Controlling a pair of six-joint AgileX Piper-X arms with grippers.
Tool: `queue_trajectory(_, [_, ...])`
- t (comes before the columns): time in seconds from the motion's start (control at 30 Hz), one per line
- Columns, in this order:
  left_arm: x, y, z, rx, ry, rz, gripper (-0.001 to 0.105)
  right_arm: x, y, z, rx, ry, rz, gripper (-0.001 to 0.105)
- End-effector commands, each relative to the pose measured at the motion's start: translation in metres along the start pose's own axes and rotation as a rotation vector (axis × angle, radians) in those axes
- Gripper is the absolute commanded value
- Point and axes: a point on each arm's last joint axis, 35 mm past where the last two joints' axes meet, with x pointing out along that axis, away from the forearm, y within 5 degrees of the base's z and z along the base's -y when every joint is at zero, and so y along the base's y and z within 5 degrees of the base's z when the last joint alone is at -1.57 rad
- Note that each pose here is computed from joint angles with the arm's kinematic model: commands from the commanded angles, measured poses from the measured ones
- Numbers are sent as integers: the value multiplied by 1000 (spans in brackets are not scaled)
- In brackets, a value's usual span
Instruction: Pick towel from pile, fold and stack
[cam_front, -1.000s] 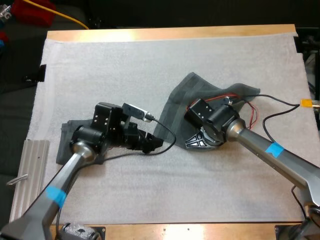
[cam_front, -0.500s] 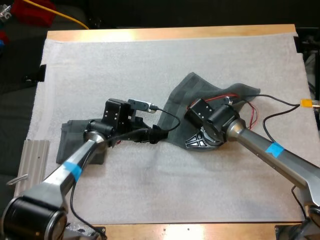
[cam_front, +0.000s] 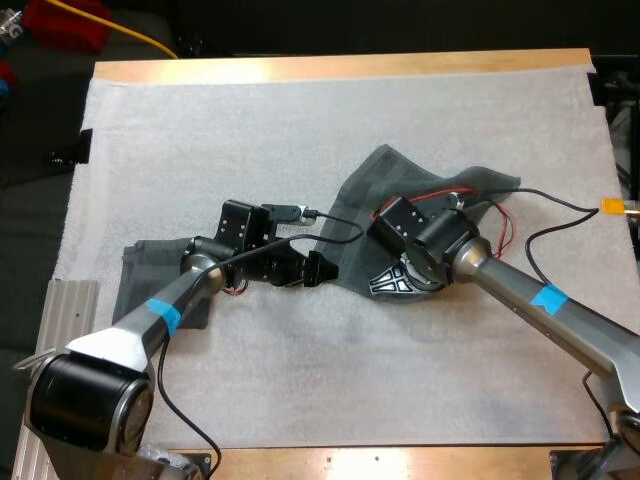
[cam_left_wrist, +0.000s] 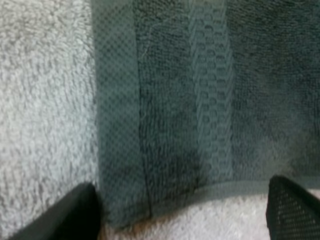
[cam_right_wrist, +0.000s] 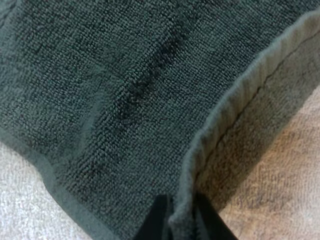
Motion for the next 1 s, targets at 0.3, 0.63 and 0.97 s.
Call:
queue_trajectory(0.3, [3, -3, 3, -59, 42, -45, 54, -6, -1, 0, -2, -15, 7, 1])
queue_trajectory(0.63, [3, -2, 4, -70, 28, 1, 13, -6, -1, 0, -2, -14, 11, 1])
queue_trajectory(0.97, [-10, -11, 4, -22, 16, 0, 0, -13, -3, -1, 2, -36, 15, 1])
